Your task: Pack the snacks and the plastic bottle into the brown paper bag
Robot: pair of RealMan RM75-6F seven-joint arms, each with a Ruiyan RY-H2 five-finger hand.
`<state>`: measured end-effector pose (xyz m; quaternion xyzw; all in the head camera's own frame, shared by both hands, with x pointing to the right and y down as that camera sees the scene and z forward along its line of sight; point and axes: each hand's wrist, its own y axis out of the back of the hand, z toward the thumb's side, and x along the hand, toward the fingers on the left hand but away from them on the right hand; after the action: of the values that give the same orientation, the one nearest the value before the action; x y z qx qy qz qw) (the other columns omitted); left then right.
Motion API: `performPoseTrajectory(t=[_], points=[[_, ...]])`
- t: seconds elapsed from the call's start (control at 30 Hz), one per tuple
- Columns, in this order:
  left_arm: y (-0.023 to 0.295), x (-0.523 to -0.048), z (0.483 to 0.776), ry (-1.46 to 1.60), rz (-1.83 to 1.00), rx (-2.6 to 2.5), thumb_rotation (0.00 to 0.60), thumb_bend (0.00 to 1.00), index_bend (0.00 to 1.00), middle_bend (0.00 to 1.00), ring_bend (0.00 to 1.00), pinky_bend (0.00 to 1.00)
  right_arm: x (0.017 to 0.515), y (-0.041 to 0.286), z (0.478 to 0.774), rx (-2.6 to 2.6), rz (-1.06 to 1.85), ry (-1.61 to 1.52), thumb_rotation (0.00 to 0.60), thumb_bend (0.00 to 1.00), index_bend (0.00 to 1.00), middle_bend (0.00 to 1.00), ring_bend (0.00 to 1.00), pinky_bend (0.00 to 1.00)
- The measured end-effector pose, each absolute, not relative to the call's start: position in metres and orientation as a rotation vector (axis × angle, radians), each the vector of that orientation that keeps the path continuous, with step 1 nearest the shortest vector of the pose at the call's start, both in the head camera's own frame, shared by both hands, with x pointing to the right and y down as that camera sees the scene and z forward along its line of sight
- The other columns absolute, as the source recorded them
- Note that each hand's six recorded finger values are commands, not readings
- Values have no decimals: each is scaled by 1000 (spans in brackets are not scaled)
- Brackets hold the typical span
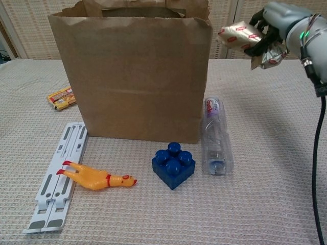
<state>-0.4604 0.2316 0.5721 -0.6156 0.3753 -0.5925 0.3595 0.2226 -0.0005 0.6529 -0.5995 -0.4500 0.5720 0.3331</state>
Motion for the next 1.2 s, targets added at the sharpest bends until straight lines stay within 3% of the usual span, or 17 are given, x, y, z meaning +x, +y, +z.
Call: performPoseTrajectory(t=[0.27,0.47,0.63,0.8,0.87,0.97,1.07,1.2], points=[[232,-460,572,967,-1530,-1575,600,353,40,0,0,0,196,-9,545,-1585,1216,-1296,600,365,643,580,608,704],[232,-460,572,969,-1532,-1575,600,353,40,0,0,0,139,-6,508,-1583,1068,-1201,600,366,632,580,599,695],[232,-460,572,972,-1528,-1583,600,353,43,0,0,0,90,6,510,-1617,1016,-1113,600,365,622,580,594,690],[232,-461,572,979,-1524,-1595,600,354,46,0,0,0,58,13,529,-1623,1033,-1051,600,365,583,580,556,660],[231,-462,572,979,-1523,-1598,600,354,46,0,0,0,53,14,541,-1607,1063,-1026,600,352,412,511,413,569],[231,-462,572,979,-1523,-1602,600,354,46,0,0,0,53,15,555,-1599,1135,-992,600,209,43,252,135,385],[231,-462,572,977,-1522,-1604,600,354,46,0,0,0,54,18,567,-1616,1215,-952,600,118,0,123,27,254],[231,-462,572,975,-1523,-1602,600,354,46,0,0,0,53,19,569,-1640,1242,-934,600,87,0,94,12,221]])
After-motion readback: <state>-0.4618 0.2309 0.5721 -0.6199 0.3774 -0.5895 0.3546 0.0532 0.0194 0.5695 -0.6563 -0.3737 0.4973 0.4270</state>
